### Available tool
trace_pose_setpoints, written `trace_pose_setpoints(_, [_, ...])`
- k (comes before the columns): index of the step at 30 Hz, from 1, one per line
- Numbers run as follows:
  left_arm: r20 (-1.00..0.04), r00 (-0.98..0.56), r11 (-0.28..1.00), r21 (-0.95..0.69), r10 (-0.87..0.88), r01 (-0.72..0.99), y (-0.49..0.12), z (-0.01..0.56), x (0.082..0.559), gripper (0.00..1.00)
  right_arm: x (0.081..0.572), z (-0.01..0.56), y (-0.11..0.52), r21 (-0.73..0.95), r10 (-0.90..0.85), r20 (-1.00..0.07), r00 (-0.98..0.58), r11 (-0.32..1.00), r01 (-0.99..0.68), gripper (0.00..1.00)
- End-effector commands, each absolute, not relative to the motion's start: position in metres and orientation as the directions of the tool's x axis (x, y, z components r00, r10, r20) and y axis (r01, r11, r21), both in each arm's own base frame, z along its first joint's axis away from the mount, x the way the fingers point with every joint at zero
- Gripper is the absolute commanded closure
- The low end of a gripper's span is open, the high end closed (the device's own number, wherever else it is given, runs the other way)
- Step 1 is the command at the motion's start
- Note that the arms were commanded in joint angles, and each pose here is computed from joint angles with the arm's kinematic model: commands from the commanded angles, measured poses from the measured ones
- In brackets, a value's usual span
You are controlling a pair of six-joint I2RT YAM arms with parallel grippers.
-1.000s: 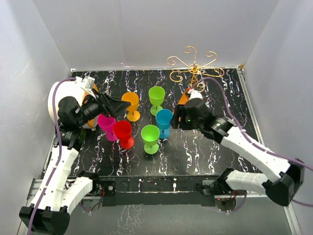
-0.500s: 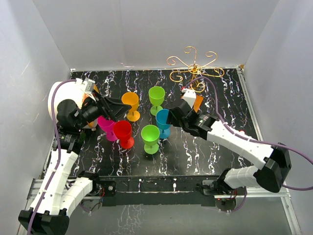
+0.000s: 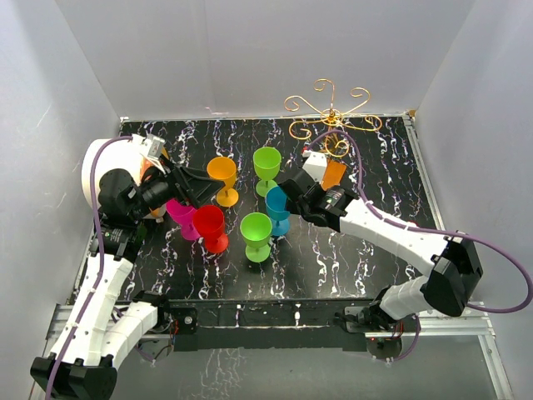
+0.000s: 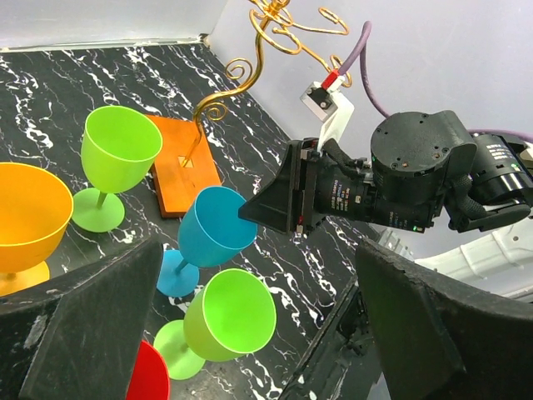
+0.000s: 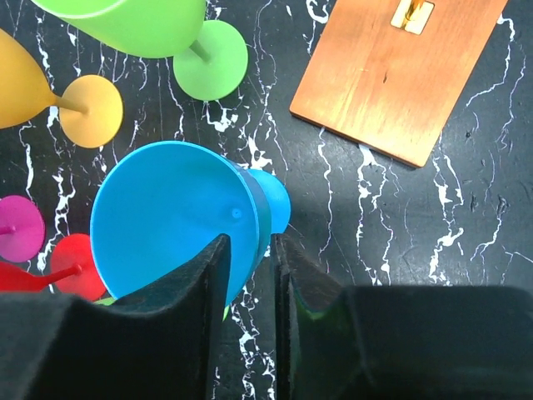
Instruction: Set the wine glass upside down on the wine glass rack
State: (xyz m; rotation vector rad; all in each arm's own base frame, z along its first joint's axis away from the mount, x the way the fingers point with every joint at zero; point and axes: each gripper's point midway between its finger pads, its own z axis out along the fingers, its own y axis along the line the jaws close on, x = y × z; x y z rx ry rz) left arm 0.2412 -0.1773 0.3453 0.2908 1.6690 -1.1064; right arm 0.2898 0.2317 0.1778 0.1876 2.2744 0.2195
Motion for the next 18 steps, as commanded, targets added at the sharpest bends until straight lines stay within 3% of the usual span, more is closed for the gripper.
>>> trace_pose_setpoints(1, [-0.871,-0.375,0.542,-0.49,-0.316,0.682,-0.177,0.354,0.238,0.01,0.297,0.197,0.232,0.245,0.238,-0.76,-0.604,0.967,0.073,0.79])
trace_pose_setpoints(10, [-0.87,-0.375,0.56,-0.493,-0.319,0.666,-0.175,0.355,0.241,0.01,0.3,0.184,0.231,0.201,0.206,-0.766,-0.609,0.976,0.077,0.86])
trace_pose_setpoints(18, [-0.869,-0.381,0.564,-0.495,-0.316,0.661,-0.176,0.352,0.242,0.01,0.302,0.191,0.222,0.173,0.195,-0.789,-0.582,0.98,0.094,1.0])
